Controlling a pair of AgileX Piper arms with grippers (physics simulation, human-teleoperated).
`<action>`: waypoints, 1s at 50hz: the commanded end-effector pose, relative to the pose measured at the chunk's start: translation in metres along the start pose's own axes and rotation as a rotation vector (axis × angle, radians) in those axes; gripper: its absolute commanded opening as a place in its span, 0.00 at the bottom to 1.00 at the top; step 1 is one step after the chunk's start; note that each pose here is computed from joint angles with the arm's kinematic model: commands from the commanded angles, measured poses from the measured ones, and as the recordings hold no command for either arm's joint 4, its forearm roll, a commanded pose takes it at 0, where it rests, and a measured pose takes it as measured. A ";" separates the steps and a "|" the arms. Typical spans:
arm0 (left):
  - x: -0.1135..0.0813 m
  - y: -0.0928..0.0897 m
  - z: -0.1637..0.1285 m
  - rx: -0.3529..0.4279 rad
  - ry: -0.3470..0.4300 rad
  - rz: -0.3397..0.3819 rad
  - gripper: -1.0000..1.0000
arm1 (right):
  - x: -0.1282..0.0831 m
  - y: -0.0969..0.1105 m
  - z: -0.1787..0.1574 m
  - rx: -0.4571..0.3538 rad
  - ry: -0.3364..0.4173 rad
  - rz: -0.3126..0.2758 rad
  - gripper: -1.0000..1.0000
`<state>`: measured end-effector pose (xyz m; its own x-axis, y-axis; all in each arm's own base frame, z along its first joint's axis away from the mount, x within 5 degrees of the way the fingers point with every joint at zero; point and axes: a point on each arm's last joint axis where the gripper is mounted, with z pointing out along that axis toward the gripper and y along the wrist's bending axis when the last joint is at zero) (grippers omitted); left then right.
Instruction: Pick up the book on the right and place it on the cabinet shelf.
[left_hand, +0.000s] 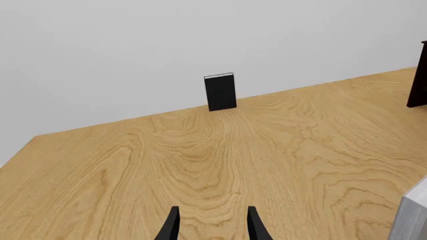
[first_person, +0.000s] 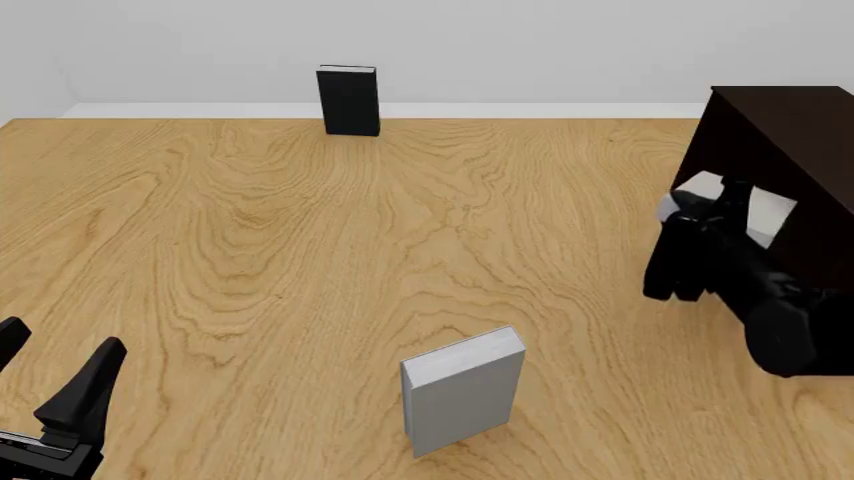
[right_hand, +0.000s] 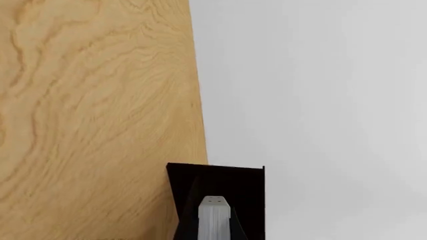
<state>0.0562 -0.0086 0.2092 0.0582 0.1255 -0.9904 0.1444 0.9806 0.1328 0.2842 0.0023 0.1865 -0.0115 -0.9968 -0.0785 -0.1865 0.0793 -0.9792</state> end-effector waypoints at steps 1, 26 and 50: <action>0.000 0.000 0.000 -0.003 0.001 0.001 1.00 | 0.008 -0.004 0.014 0.017 0.022 0.006 0.00; 0.001 0.000 0.000 -0.009 0.008 0.004 1.00 | 0.020 -0.006 0.043 0.008 0.057 0.013 0.00; 0.001 0.001 0.000 -0.012 0.010 0.012 1.00 | 0.048 -0.006 0.061 0.018 0.133 0.038 0.00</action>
<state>0.0562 -0.0079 0.2084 0.0504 0.1354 -0.9895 0.1337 0.9809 0.1411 0.3358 -0.0357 0.1737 -0.1264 -0.9891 -0.0750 -0.2027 0.0998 -0.9741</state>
